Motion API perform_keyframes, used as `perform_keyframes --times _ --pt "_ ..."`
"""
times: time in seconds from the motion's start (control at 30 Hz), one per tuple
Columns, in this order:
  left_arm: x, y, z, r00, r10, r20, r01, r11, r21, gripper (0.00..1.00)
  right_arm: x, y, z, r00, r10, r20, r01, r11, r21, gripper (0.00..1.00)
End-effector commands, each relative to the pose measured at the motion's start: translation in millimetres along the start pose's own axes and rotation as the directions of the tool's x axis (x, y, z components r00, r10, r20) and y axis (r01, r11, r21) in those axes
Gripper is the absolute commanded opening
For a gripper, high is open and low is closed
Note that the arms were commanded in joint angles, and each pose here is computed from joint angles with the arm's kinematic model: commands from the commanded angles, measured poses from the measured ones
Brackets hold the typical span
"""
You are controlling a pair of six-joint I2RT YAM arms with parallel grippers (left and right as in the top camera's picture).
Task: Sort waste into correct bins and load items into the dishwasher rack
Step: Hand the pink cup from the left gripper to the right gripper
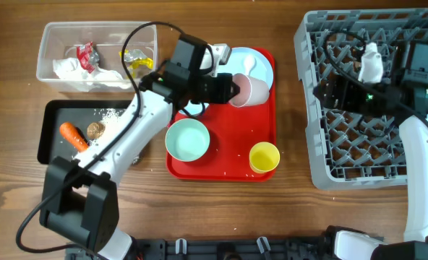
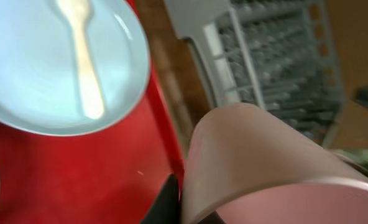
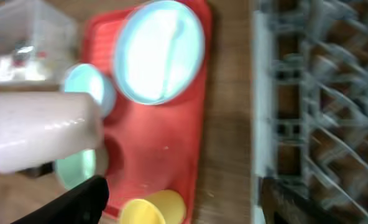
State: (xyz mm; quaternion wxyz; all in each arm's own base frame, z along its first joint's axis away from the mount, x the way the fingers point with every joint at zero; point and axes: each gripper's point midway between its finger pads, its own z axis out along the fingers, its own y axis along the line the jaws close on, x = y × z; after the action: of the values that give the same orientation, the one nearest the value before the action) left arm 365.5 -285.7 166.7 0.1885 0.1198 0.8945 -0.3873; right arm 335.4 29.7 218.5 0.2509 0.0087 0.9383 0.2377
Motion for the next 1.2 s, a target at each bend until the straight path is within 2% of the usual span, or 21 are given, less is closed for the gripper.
perform_keyframes --times 0.0,0.1,0.27,0.33,0.5,0.6,0.7,0.87,1.17 --pt "0 -25 -13 0.999 -0.008 -0.041 0.015 0.985 0.171 0.04 -10 42 -10 0.993 -0.102 0.060 0.113 0.968 -0.224 0.83" --pt "-3 -31 -20 0.999 -0.004 -0.043 0.014 0.972 0.235 0.04 -9 56 -11 0.986 -0.143 0.087 0.163 0.934 -0.318 0.87" --pt "-12 -53 -27 0.998 0.064 -0.009 -0.056 0.935 0.351 0.04 -3 86 -16 0.961 -0.212 0.176 0.274 0.810 -0.519 0.94" --pt "-11 -54 -27 0.998 0.065 -0.012 -0.057 0.932 0.357 0.04 0 97 -21 0.945 -0.240 0.224 0.327 0.744 -0.583 0.95" --pt "-16 -67 -42 0.995 0.101 0.002 -0.090 0.881 0.464 0.04 8 102 -20 0.921 -0.260 0.289 0.388 0.664 -0.639 0.98" --pt "-20 -66 -45 0.996 0.090 0.012 -0.085 0.879 0.468 0.04 13 99 -11 0.923 -0.244 0.299 0.385 0.637 -0.668 0.99" --pt "-19 -74 -49 0.995 0.098 0.001 -0.085 0.856 0.510 0.04 13 102 -10 0.916 -0.217 0.337 0.400 0.552 -0.732 1.00" --pt "-19 -82 -53 0.992 0.122 0.006 -0.106 0.830 0.547 0.04 9 95 1 0.929 -0.180 0.323 0.369 0.511 -0.776 1.00" --pt "-18 -95 -47 0.987 0.156 0.027 -0.145 0.820 0.554 0.04 8 94 3 0.926 -0.185 0.330 0.378 0.510 -0.773 1.00"
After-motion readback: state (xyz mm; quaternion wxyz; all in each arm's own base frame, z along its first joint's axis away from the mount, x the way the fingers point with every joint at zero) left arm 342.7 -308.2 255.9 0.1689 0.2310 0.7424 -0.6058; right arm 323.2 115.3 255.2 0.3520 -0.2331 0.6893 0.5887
